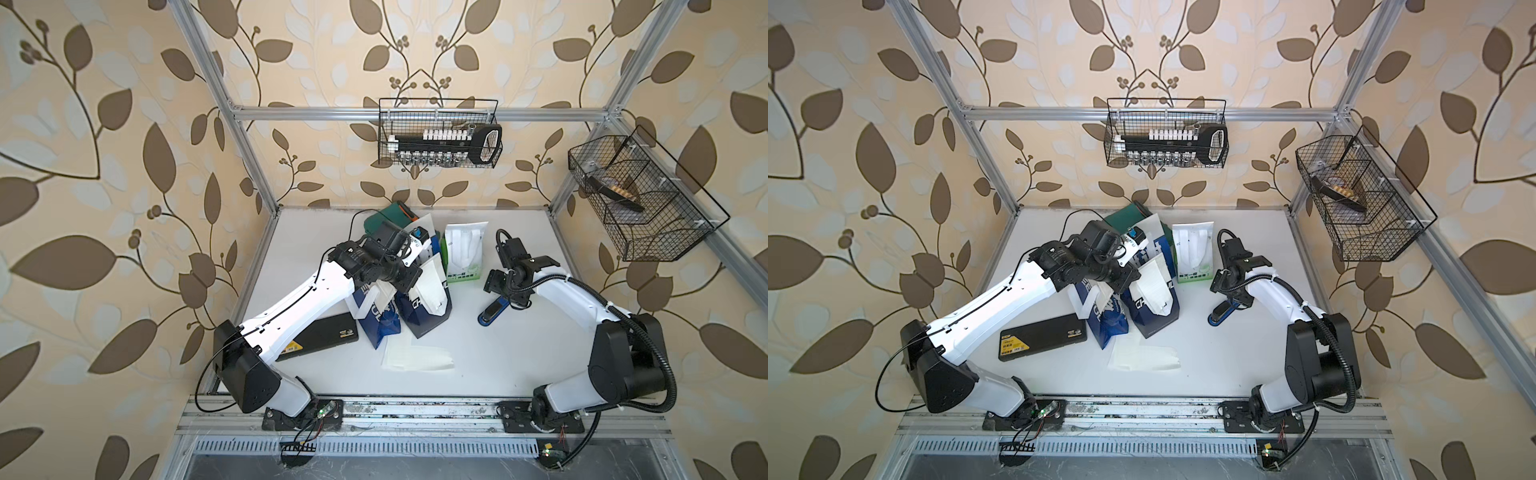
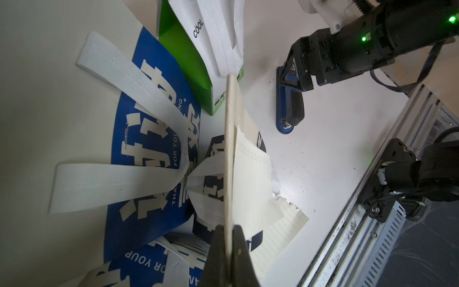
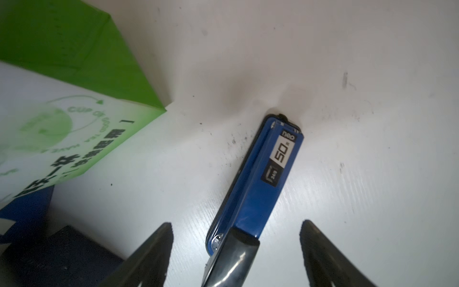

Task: Staple the receipts to the bags
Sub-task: Pick up the stapler from the center of the board.

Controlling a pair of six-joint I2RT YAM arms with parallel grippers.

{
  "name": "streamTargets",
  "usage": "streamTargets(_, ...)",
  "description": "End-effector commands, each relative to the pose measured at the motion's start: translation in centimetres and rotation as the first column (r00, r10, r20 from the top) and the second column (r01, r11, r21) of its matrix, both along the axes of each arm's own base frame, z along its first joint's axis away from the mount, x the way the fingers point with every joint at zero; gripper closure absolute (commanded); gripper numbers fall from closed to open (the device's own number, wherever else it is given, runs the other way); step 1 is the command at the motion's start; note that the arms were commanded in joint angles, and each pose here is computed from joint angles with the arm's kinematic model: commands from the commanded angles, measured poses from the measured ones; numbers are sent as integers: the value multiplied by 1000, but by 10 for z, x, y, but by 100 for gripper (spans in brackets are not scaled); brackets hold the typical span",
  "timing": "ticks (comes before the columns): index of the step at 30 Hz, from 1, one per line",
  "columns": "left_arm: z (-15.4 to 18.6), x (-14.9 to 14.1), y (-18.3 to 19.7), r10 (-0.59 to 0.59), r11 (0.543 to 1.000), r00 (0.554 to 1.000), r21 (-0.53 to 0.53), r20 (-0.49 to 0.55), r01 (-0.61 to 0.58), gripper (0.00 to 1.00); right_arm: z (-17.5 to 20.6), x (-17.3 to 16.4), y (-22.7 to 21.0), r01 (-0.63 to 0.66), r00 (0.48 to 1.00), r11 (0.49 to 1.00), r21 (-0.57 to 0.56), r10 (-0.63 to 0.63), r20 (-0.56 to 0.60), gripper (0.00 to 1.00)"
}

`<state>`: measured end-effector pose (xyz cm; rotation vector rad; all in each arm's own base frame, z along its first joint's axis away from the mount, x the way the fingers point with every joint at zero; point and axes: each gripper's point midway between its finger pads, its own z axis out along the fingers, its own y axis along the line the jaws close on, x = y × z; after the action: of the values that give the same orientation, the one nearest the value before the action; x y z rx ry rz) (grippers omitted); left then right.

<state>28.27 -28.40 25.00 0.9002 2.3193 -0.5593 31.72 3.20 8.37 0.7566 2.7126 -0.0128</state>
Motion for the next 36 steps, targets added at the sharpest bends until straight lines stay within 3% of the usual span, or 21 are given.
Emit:
streamTargets(1, -7, -7, -1, -29, 999, 999, 18, -12, 30, 100, -22, -17, 0, 89, 993, 995, 53, -84, -87, 20)
streamTargets(6, -4, -10, -6, -44, 999, 999, -5, -14, 44, 100, -46, -17, 0, 112, 988, 992, 58, -105, -113, 25)
streamTargets(13, -3, -11, -8, -50, 999, 999, -7, -10, 50, 100, -61, -17, 0, 120, 988, 991, 63, -113, -109, 47)
streamTargets(15, -3, -11, -8, -51, 999, 999, -5, -9, 51, 100, -63, -17, -1, 113, 989, 992, 57, -106, -107, 58)
streamTargets(17, -4, -11, -8, -53, 999, 999, -3, -11, 53, 100, -62, -17, -2, 109, 990, 992, 69, -102, -95, 79)
streamTargets(20, -3, -12, -9, -59, 998, 998, -10, -12, 59, 100, -45, -13, -1, 66, 997, 995, 74, -62, -56, 97)
streamTargets(24, -4, -13, -11, -66, 998, 998, -12, -22, 65, 100, 27, 9, 13, -70, 984, 992, 107, 50, 173, 100)
streamTargets(27, -6, -14, -11, -70, 998, 997, -5, -32, 70, 100, 112, 21, 38, -238, 886, 971, 29, 205, 417, 100)
streamTargets(29, -7, -14, -10, -67, 998, 997, -1, -34, 67, 100, 170, 23, 61, -329, 775, 943, -46, 298, 557, 100)
streamTargets(32, -9, -15, -11, -71, 997, 996, 0, -45, 71, 100, 234, 25, 93, -410, 617, 910, -57, 323, 718, 100)
streamTargets(36, -8, -15, -13, -74, 997, 996, -14, -58, 74, 100, 283, 33, 137, -489, 452, 871, -45, 298, 841, 100)
